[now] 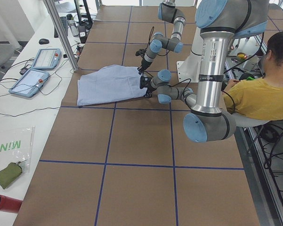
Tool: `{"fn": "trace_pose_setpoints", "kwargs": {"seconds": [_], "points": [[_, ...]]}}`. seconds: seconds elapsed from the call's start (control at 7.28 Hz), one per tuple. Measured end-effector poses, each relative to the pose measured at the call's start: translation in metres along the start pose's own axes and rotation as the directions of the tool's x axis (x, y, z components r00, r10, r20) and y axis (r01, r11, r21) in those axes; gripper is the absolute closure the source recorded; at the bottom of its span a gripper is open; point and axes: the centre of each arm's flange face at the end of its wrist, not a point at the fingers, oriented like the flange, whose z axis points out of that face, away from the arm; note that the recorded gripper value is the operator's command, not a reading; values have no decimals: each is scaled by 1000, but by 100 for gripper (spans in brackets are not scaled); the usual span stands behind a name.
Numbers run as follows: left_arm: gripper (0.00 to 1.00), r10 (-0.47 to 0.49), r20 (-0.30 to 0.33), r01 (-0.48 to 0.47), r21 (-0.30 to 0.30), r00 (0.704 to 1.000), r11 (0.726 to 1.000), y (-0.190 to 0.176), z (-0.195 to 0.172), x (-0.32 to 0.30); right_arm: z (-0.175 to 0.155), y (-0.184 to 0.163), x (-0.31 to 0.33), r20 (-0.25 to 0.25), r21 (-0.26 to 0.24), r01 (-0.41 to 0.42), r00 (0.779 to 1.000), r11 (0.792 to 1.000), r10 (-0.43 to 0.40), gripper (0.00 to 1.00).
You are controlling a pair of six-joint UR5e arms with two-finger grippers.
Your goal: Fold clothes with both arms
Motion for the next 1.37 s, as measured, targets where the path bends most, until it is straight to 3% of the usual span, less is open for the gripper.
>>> {"fn": "trace_pose_setpoints", "kwargs": {"seconds": [0.14, 0.27, 0.96, 1.37], "points": [[70, 3, -2, -3, -9, 1000, 1000, 5, 1, 1, 1, 0, 1, 0, 3, 0, 1000, 1000, 0, 100], [100, 2, -4, -2, -13, 1000, 1000, 7, 1, 2, 1, -1, 1, 1, 6, 0, 1000, 1000, 0, 100], [100, -1, -38, 0, -13, 999, 1000, 6, -11, 17, -1, -6, 6, 12, 3, 3, 1000, 1000, -3, 100], [100, -18, -117, 11, -62, 993, 998, 10, -59, 86, -34, -52, 82, 71, -40, 12, 997, 999, -9, 100]]}}
